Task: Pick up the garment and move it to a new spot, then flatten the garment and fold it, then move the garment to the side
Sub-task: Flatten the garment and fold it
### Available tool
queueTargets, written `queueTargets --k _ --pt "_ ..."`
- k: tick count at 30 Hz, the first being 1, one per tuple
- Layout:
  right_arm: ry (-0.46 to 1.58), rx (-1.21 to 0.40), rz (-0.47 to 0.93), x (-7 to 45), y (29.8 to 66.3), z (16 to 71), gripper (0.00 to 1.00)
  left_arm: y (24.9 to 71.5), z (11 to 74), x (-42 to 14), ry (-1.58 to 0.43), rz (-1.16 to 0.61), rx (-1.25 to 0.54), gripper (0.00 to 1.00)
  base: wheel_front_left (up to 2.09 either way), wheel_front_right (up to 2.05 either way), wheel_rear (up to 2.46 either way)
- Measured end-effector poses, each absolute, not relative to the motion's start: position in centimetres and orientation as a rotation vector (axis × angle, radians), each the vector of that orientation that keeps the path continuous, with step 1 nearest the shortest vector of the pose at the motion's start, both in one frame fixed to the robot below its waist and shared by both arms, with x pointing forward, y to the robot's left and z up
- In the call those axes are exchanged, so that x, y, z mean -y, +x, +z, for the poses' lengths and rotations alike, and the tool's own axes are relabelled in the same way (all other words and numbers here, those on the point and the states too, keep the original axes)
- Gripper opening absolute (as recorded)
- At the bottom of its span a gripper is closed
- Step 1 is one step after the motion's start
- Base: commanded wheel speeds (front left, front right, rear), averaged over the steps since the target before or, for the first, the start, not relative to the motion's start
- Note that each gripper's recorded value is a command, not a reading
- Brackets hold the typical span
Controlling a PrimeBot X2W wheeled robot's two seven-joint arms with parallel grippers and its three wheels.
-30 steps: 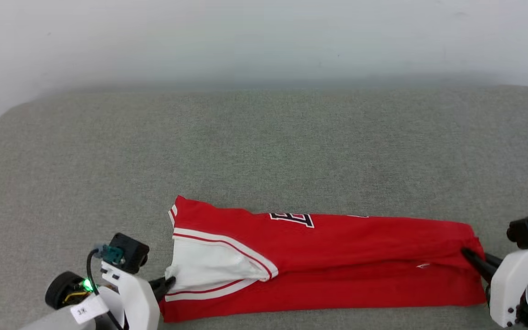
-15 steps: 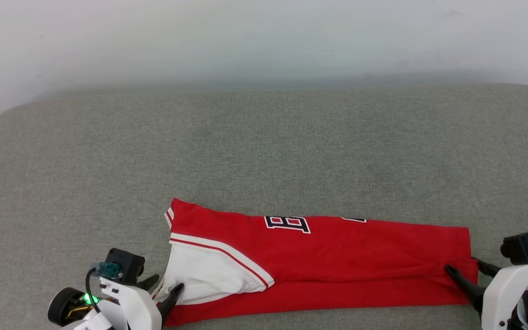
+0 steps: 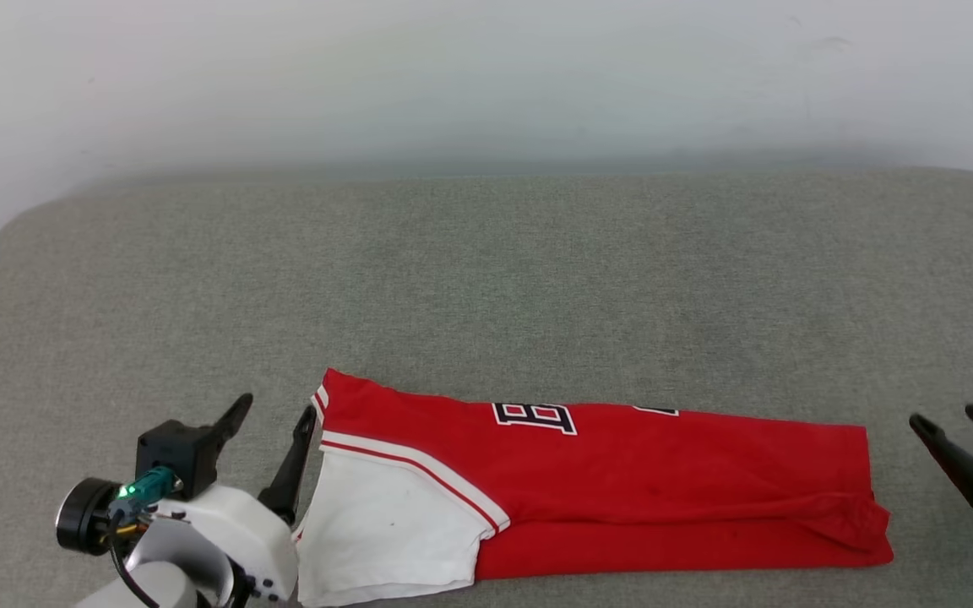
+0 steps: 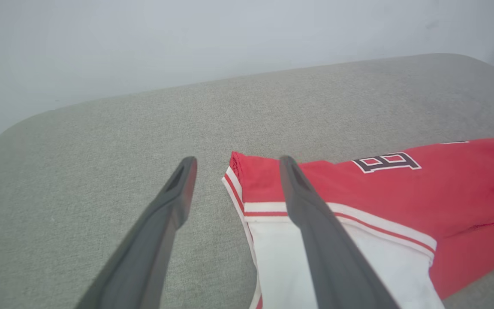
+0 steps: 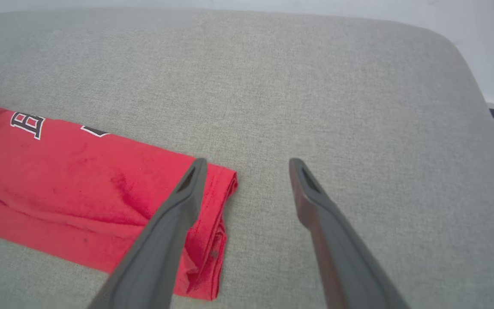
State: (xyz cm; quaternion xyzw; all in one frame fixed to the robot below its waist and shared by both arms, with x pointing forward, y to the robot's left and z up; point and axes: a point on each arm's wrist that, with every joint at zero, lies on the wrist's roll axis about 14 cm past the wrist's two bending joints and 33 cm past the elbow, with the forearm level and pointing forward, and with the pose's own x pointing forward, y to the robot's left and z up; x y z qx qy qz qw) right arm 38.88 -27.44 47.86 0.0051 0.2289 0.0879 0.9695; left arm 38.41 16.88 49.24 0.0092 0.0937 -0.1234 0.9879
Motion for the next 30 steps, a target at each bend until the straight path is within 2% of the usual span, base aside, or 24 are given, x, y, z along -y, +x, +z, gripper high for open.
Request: queueTargets --k 5,14,21,30 --pt "0.051 -0.637 0.167 28.0 37.7 45.5 1.00 39.2 52.1 -17.3 0.013 -0.175 -0.053 1.00 0.00 0.00 0.00" --pt "0.131 -0.804 0.217 25.4 37.4 42.1 1.00 38.2 51.9 -19.0 0.028 -0.043 0.019 1.00 0.00 0.00 0.00" --pt "0.135 -0.913 0.248 23.4 37.1 38.7 1.00 37.7 51.3 -20.1 0.041 0.029 0.038 1.00 0.00 0.00 0.00" --pt "0.158 -0.970 0.272 21.7 37.5 36.3 1.00 37.1 51.6 -21.3 0.034 0.111 0.079 1.00 0.00 0.00 0.00"
